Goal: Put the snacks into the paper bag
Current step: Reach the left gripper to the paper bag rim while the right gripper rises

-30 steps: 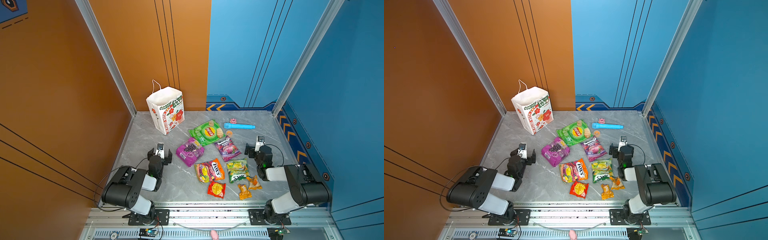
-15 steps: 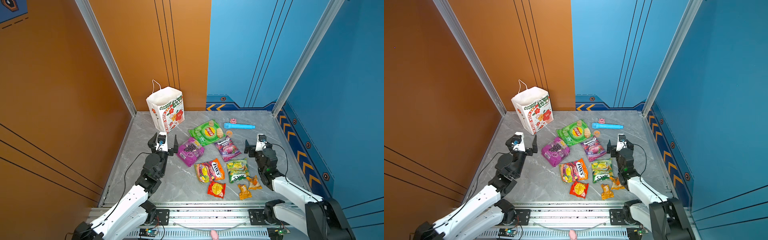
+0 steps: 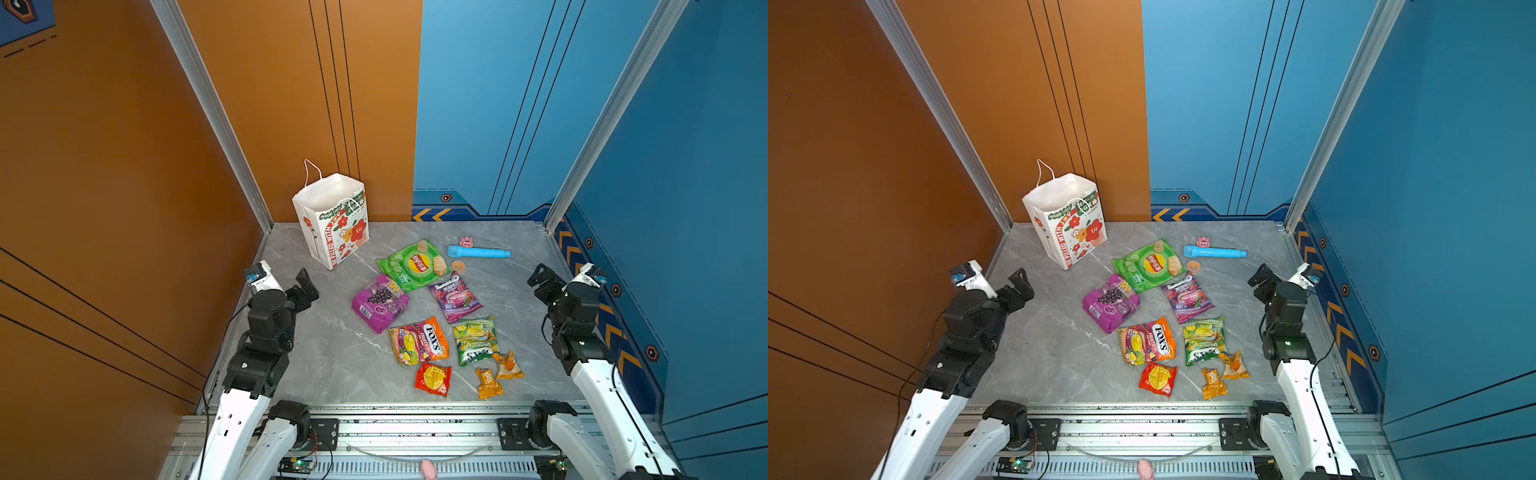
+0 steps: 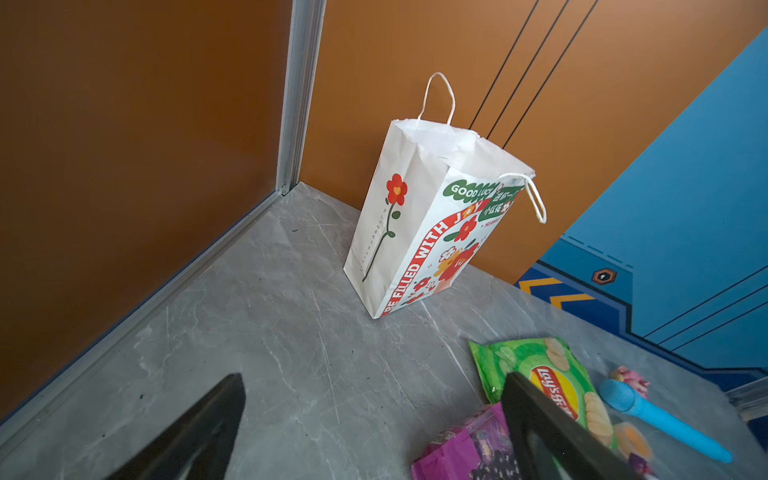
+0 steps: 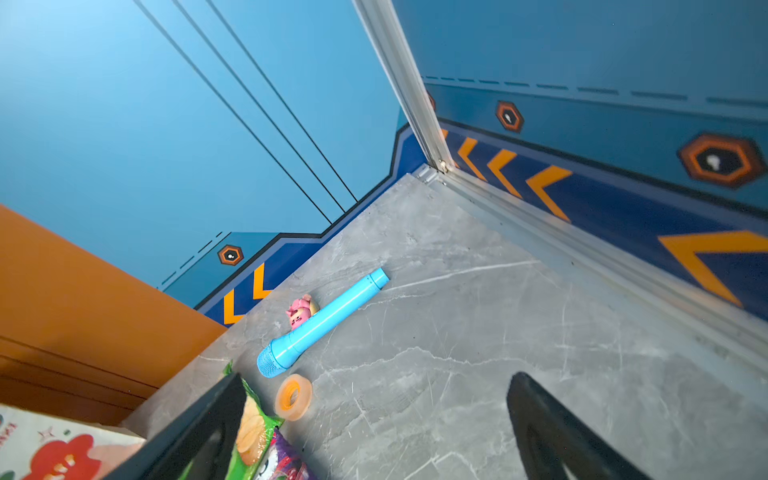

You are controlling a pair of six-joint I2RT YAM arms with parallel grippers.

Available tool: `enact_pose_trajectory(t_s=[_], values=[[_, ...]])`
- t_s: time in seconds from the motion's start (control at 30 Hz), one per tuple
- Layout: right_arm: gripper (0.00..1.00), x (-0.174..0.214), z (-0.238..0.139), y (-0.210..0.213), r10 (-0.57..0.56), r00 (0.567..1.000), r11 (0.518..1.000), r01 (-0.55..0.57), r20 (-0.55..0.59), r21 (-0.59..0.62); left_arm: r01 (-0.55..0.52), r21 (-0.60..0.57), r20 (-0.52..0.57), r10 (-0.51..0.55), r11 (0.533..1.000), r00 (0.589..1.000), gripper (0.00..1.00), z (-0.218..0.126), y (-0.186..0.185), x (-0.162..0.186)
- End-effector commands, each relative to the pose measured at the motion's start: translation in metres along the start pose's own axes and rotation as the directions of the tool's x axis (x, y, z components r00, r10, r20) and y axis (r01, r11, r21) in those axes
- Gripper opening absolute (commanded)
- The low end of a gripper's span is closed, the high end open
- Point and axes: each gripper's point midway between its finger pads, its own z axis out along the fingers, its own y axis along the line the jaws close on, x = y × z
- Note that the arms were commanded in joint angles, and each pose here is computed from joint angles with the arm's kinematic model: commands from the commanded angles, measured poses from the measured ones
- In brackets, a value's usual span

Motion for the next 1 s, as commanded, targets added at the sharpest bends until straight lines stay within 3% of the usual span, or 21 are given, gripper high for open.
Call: enact_pose_trajectory(t_s=[0.0, 0.17, 0.33, 0.57, 0.8, 0.97], values=[[1.00, 0.025, -0.005, 0.018, 0.036, 0.986, 0.996, -0.047, -0.160, -0.069, 0.006, 0.143, -0.125, 0.012, 0.990, 0.992, 0.98, 0.010, -0.028, 0.019], [1.00, 0.030, -0.011, 0.032, -0.088, 0.975, 0.992, 0.068, -0.203, -0.102, -0.061, 0.102, -0.226, 0.082, 0.993, 0.971, 0.98, 0.035, -0.039, 0.030], [1.00, 0.037, -0.020, 0.046, -0.162, 0.962, 0.981, 0.132, -0.221, -0.145, -0.016, 0.085, -0.294, 0.041, 0.996, 0.955, 0.98, 0.062, -0.068, 0.036], [1.00, 0.049, -0.022, 0.052, -0.209, 0.947, 0.972, 0.174, -0.245, -0.156, 0.155, 0.008, -0.285, -0.147, 0.988, 0.947, 0.98, 0.107, -0.111, 0.006], [1.00, 0.064, -0.027, 0.050, -0.261, 0.913, 0.965, 0.234, -0.315, -0.122, 0.337, -0.198, -0.211, -0.376, 0.920, 0.902, 0.98, 0.148, -0.087, -0.028], [1.00, 0.074, -0.032, 0.058, -0.285, 0.891, 0.957, 0.244, -0.353, -0.156, 0.346, -0.263, -0.186, -0.399, 0.901, 0.898, 0.99, 0.180, -0.077, -0.041]])
